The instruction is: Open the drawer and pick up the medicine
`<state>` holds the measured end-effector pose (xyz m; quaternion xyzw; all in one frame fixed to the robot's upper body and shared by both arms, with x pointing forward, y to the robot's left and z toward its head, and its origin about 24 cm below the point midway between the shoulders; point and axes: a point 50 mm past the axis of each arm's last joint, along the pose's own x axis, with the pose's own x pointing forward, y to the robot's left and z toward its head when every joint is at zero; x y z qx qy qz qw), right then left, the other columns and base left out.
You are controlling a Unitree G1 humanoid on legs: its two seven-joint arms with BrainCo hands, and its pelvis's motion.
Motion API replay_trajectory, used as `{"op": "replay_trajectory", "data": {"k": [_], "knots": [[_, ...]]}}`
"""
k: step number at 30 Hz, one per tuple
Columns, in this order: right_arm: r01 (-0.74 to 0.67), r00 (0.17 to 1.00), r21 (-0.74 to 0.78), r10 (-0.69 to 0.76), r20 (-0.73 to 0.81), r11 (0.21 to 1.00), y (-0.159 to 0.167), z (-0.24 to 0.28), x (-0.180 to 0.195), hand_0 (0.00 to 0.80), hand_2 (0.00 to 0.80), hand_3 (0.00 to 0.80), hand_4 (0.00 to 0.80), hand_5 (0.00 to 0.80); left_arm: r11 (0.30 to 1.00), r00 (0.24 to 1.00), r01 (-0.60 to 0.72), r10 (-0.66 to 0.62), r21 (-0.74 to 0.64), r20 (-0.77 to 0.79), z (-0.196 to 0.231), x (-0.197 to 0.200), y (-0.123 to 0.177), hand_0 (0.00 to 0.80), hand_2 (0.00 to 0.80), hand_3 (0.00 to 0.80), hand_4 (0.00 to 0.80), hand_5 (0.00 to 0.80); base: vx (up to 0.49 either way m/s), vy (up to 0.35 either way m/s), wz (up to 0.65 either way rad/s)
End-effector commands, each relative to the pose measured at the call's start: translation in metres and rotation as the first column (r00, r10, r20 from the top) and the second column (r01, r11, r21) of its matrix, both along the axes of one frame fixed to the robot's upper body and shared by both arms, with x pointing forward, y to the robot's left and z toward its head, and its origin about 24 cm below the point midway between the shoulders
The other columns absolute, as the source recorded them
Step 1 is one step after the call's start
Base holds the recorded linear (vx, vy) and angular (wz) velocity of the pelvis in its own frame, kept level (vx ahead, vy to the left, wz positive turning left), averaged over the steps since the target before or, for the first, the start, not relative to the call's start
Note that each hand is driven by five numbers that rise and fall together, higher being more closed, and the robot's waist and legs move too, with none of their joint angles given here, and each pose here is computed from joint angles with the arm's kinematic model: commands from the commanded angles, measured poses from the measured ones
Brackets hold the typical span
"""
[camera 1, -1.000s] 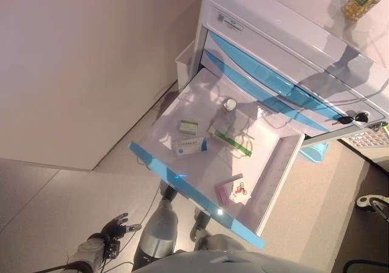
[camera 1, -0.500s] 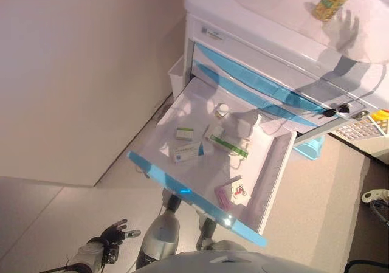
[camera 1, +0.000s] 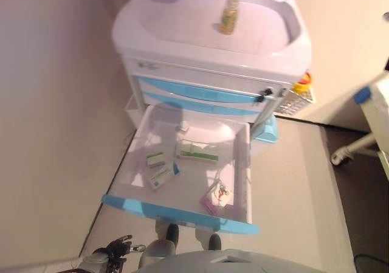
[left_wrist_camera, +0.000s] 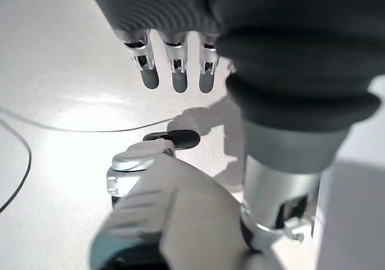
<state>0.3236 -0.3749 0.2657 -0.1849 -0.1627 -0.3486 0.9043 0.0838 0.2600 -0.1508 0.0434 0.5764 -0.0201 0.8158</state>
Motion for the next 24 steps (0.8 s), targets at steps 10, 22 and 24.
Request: {"op": "replay_trajectory", "data": {"k": [10, 22, 24], "knots": [[-0.209, 0.957, 0.307, 0.259, -0.133, 0.928, 0.073, -0.2, -0.06, 0.0, 0.0, 0.0, 0.0, 0.0, 0.999, 0.999, -0.034, 0.034, -0.038, -0.001, -0.011, -0.011, -0.028, 0.0, 0.0, 0.0, 0.0, 0.0, -0.017, -0.007, -0.24], [-0.07, 0.567, 0.41, 0.374, -0.734, 0.91, 0.125, -0.373, -0.164, 0.0, 0.0, 0.0, 0.0, 0.0, 0.999, 0.991, -0.035, 0.04, -0.038, 0.127, -0.007, 0.002, -0.035, 0.0, 0.0, 0.0, 0.0, 0.0, -0.001, 0.003, -0.02], [-0.072, 0.488, 0.417, 0.397, -0.777, 0.906, 0.131, -0.385, -0.179, 0.0, 0.0, 0.0, 0.0, 0.0, 0.999, 0.985, 0.004, 0.002, -0.036, 0.173, -0.004, 0.011, -0.036, 0.0, 0.0, 0.0, 0.0, 0.0, 0.003, 0.038, 0.12]]}}
